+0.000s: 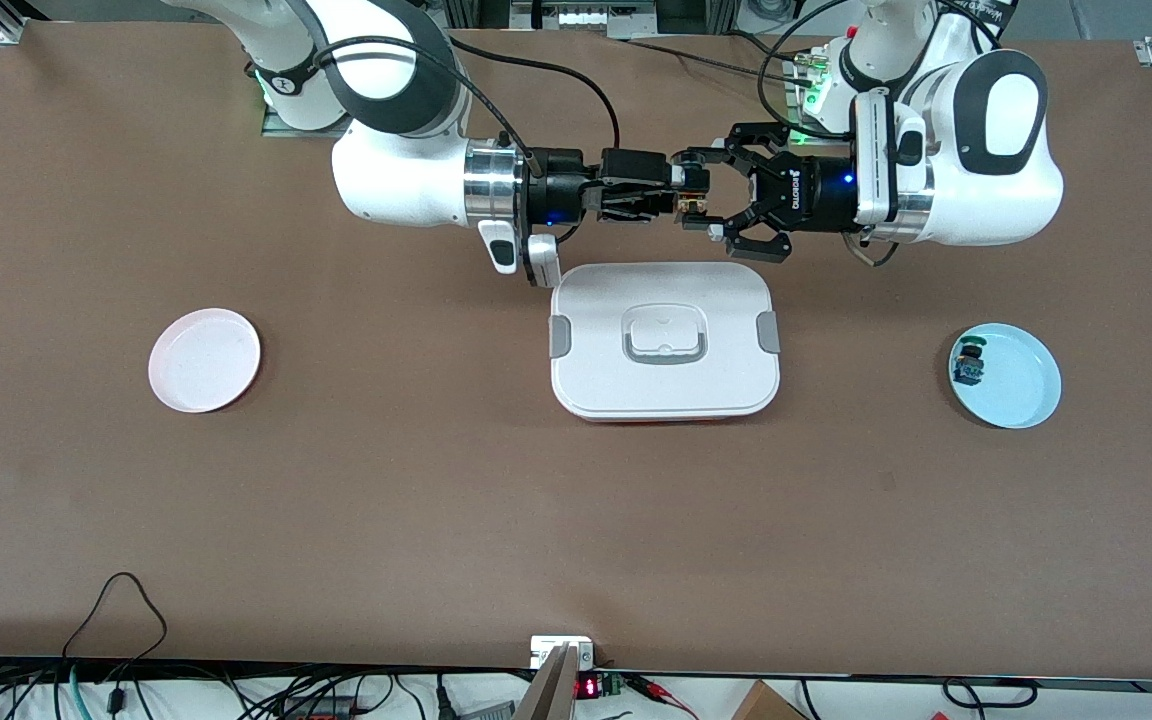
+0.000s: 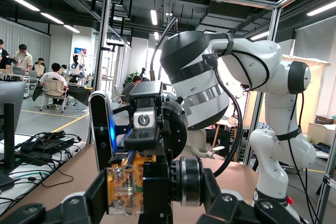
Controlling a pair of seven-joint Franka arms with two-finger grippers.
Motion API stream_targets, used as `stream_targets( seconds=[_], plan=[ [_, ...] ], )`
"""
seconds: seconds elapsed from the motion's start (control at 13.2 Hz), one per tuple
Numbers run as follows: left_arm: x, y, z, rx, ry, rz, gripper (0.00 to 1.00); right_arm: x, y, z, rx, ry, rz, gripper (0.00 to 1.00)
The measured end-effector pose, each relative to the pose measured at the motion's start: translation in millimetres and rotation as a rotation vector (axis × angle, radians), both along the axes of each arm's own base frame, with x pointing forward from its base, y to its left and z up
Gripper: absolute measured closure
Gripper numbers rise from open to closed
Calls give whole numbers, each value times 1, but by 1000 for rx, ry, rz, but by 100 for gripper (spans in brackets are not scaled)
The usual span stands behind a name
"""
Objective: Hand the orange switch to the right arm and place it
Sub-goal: 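Open the left gripper and withdraw it while the right gripper holds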
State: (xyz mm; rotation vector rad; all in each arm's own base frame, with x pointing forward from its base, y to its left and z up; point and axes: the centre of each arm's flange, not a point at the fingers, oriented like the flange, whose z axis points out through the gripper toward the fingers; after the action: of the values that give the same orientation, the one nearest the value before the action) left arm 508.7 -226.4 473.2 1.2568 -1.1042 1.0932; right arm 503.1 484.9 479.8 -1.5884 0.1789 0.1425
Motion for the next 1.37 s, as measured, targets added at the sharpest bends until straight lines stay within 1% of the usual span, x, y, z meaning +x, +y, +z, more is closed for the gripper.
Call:
stream_targets(
  seconds=[0.08, 0.15, 0.3, 0.76, 0.91, 0.99, 1.06, 1.22, 1.37],
  plan=[
    [0, 0, 1, -2, 0, 2, 27, 0, 0, 0, -2, -9, -1, 51],
    [0, 0, 0, -3, 4, 2, 27, 0, 0, 0, -3, -36, -1, 56],
    [0, 0, 0, -3, 3, 2, 27, 0, 0, 0, -4, -52, -2, 57],
    [0, 0, 0, -4, 3, 2, 27, 0, -1, 0, -4, -65, -2, 57],
    [1, 1, -2, -5, 7, 4, 11, 1, -1, 3, -2, -70, -4, 59],
    [2, 3, -4, -7, 11, 7, 1, 0, -2, 5, 0, -72, -4, 59],
    [4, 5, -6, -8, 7, 11, 1, 0, -2, 7, 1, -74, -4, 59],
    [10, 20, -12, -20, -40, 32, 0, 0, -3, 9, 3, -77, -5, 59],
    [22, 51, -30, -90, -85, 41, 0, 2, -6, 12, 5, -81, -10, 59]
  ],
)
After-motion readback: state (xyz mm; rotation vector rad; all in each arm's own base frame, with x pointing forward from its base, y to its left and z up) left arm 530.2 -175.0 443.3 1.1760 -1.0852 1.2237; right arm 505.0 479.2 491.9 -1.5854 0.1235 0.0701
